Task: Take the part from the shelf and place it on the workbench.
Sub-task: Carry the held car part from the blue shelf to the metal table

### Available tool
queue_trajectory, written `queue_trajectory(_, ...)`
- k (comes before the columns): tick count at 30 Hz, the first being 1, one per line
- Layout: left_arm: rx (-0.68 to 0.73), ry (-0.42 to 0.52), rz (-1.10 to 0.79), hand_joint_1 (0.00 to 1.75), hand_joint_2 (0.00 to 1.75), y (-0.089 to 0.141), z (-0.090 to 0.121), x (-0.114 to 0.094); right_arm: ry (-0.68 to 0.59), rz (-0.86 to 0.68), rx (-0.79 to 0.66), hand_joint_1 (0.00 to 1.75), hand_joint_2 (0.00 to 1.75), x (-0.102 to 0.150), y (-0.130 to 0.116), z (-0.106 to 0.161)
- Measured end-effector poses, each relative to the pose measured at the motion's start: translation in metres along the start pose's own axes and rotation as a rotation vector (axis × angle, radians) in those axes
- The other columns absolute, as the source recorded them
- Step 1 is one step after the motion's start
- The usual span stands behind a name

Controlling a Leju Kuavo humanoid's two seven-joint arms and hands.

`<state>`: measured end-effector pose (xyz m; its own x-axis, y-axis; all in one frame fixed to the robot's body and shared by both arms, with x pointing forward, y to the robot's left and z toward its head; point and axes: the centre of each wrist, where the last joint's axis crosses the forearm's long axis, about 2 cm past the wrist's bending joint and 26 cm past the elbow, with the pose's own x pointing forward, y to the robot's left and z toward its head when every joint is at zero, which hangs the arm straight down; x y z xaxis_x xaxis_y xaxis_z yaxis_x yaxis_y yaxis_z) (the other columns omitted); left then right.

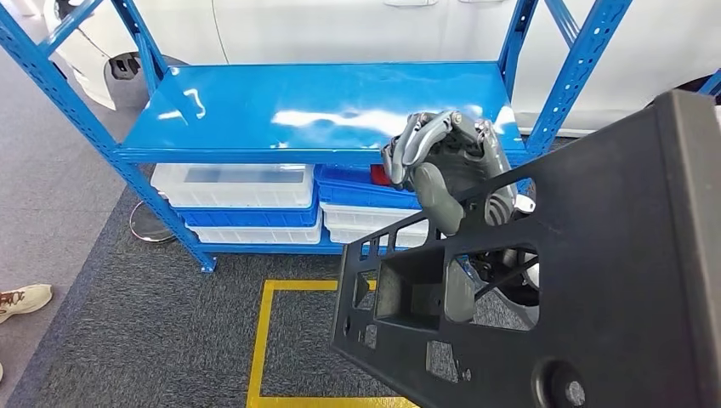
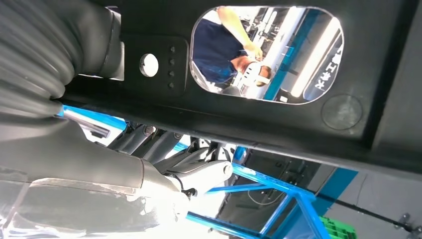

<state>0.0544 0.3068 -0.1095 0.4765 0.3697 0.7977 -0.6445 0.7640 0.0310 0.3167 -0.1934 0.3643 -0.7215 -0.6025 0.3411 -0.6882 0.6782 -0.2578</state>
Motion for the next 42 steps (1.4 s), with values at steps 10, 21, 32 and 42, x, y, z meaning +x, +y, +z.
queue_trajectory(10,0.025,0.012,-0.022,0.00,1.75,0.004,-0.002,0.002,-0.001,-0.015,0.011,1.75,1.75,-0.002,0.003,0.003)
queue_trajectory(21,0.047,0.034,-0.022,0.00,1.75,0.001,0.002,-0.002,0.014,-0.037,0.060,1.75,1.75,-0.006,0.012,0.006)
queue_trajectory(32,0.046,0.039,-0.025,0.00,1.75,0.002,0.002,-0.002,0.032,-0.040,0.067,1.75,1.75,-0.006,0.014,0.005)
queue_trajectory(42,0.066,0.036,-0.029,0.00,1.75,0.008,-0.001,0.001,0.043,-0.029,0.061,1.75,1.75,-0.005,0.011,0.001)
